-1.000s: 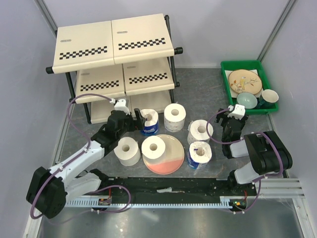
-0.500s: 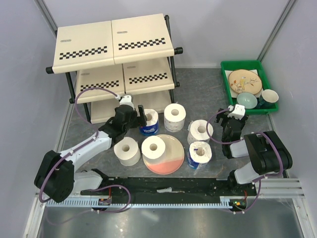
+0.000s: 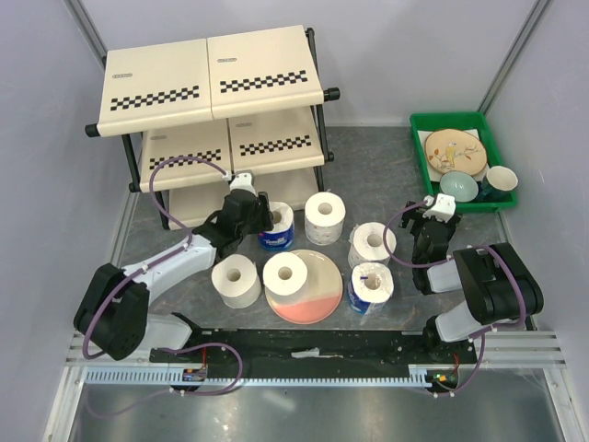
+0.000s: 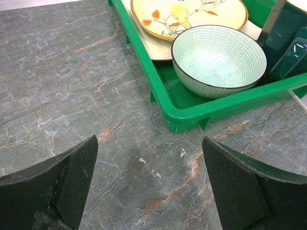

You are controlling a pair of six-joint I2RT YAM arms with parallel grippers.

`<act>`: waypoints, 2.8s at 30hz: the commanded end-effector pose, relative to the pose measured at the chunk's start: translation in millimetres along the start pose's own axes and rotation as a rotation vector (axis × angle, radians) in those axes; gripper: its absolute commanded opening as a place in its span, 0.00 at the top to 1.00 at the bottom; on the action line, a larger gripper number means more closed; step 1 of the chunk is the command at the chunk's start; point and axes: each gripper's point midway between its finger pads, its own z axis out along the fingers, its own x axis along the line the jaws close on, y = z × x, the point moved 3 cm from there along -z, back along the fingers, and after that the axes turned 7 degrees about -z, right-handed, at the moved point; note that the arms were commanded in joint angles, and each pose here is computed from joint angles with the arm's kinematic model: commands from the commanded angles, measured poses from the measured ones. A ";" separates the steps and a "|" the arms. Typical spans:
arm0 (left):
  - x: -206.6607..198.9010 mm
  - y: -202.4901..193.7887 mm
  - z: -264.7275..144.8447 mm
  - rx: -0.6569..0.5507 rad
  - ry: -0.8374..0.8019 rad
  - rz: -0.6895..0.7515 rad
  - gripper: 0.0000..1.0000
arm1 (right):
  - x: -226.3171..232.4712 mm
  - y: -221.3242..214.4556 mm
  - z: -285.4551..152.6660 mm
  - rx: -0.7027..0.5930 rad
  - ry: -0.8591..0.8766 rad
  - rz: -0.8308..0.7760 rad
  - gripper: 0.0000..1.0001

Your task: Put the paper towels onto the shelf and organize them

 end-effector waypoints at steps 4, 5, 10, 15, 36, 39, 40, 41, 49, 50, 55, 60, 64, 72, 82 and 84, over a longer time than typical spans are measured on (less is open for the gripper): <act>-3.3 -9.8 6.8 0.046 0.006 0.012 0.39 | 1.1 11.7 3.4 -0.043 -0.001 0.019 0.02; -3.1 -10.1 6.7 0.047 0.007 0.013 0.42 | 0.4 11.9 3.6 -0.044 -0.005 0.020 0.02; -8.5 -1.7 0.3 0.031 -0.015 0.015 0.68 | 0.6 12.1 3.5 -0.044 -0.003 0.021 0.02; -20.4 22.6 -18.5 -0.018 -0.053 0.012 0.72 | 0.9 12.0 3.5 -0.044 -0.003 0.019 0.02; -86.5 183.6 -235.5 -0.462 -0.560 -0.055 0.76 | 0.5 11.6 3.6 -0.042 -0.003 0.017 0.02; -93.9 209.6 -263.3 -0.542 -0.602 -0.044 0.76 | 1.1 11.7 3.4 -0.043 -0.001 0.019 0.02; -95.2 216.7 -267.3 -0.565 -0.600 -0.028 0.76 | 1.1 11.7 3.4 -0.043 -0.001 0.019 0.02; -97.1 231.6 -282.6 -0.612 -0.609 -0.029 0.76 | 0.3 11.6 3.6 -0.042 -0.004 0.017 0.02; -126.1 299.0 -301.2 -0.716 -0.578 0.067 0.72 | 0.3 12.1 3.5 -0.044 -0.005 0.018 0.02; -128.0 302.1 -298.7 -0.709 -0.567 0.078 0.72 | 0.6 11.6 3.6 -0.042 -0.003 0.019 0.02; -136.9 336.0 -294.4 -0.765 -0.488 0.119 0.71 | 0.3 11.6 3.6 -0.042 -0.004 0.017 0.02; -135.9 367.8 -291.7 -0.845 -0.373 0.147 0.68 | 1.0 11.7 3.4 -0.043 -0.001 0.017 0.02; -138.3 383.8 -279.4 -0.872 -0.302 0.151 0.67 | 0.8 12.0 3.5 -0.044 -0.003 0.018 0.02; -118.0 399.7 -264.1 -0.881 -0.127 0.166 0.66 | 0.4 11.9 3.6 -0.044 -0.005 0.020 0.02; -90.9 400.1 -229.3 -0.790 -0.136 0.115 0.66 | 0.0 11.9 3.7 -0.044 -0.005 0.018 0.02; -90.3 400.6 -224.7 -0.776 -0.158 0.110 0.66 | 1.0 11.7 3.4 -0.043 -0.001 0.017 0.02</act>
